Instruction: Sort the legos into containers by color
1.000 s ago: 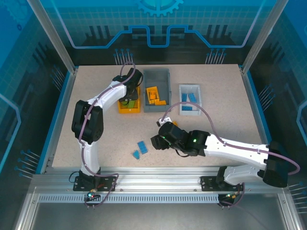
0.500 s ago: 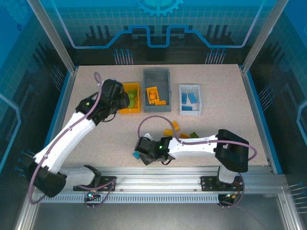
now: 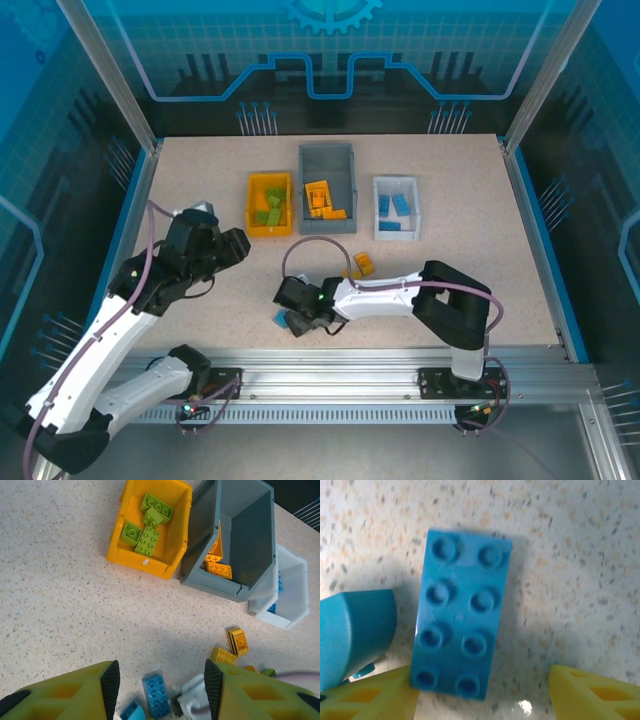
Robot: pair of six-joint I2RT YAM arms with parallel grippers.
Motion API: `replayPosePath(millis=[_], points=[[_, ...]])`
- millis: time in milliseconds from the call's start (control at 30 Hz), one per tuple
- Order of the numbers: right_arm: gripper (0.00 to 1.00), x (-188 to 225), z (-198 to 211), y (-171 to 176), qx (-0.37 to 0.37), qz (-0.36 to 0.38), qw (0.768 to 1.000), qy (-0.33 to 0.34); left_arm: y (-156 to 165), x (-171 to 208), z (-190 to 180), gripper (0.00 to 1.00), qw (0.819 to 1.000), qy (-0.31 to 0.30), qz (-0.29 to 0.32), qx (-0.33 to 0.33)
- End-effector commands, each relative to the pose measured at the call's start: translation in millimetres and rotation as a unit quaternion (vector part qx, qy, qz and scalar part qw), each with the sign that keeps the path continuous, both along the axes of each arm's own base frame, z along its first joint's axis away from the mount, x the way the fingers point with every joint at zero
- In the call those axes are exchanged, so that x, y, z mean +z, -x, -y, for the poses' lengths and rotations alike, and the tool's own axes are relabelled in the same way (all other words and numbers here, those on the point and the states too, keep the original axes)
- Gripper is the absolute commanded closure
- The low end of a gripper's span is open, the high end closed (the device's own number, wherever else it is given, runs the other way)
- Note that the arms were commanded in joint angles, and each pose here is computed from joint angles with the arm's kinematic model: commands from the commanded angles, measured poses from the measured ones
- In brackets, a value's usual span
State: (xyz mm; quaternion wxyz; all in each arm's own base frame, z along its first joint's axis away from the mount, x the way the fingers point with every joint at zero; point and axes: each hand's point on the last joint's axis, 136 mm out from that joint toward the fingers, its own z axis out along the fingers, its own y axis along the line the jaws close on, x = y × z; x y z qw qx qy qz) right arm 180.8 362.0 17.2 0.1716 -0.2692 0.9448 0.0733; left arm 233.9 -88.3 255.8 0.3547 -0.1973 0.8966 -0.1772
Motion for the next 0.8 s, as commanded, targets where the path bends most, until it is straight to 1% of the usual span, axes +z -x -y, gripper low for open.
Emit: replayPosePath(millis=[0,100,267,333,400,500,567,633,767], points=[[0.36,-1.3,-14.8,-10.4,-0.003,-0.004,1.000,-0.015,14.6,-14.4,1.2,0.48,0.999,0.012,-0.034,-0.003],[0.42,-2.5,-18.0,-18.0,-0.007,0.001,1.000,-0.013,17.8,-15.1,0.2,0.48,0.999,0.014,-0.035,-0.003],[0.64,2.7,-15.4,-26.9,-0.017,0.013,1.000,-0.007,19.1,-14.8,8.9,0.48,0.998,0.038,-0.036,-0.016],[0.67,15.1,-8.6,-29.5,-0.023,0.030,0.999,-0.009,18.0,-11.0,18.3,0.49,0.997,0.060,-0.030,-0.032],[0.68,36.1,3.6,-35.2,-0.036,0.053,0.998,-0.019,16.3,-5.8,31.7,0.48,0.994,0.088,-0.025,-0.055],[0.69,73.2,37.9,-51.8,-0.073,0.085,0.993,-0.042,9.1,-5.3,49.3,0.48,0.990,0.115,-0.032,-0.077],[0.69,90.3,74.5,-68.7,-0.115,0.096,0.988,-0.046,2.4,-4.7,62.3,0.48,0.988,0.122,-0.036,-0.092],[0.69,98.9,113.1,-85.6,-0.156,0.099,0.982,-0.041,-4.0,1.5,77.6,0.48,0.986,0.125,-0.024,-0.109],[0.69,108.9,183.1,-121.5,-0.238,0.091,0.966,-0.036,-13.5,10.0,120.7,0.49,0.981,0.120,0.002,-0.153]])
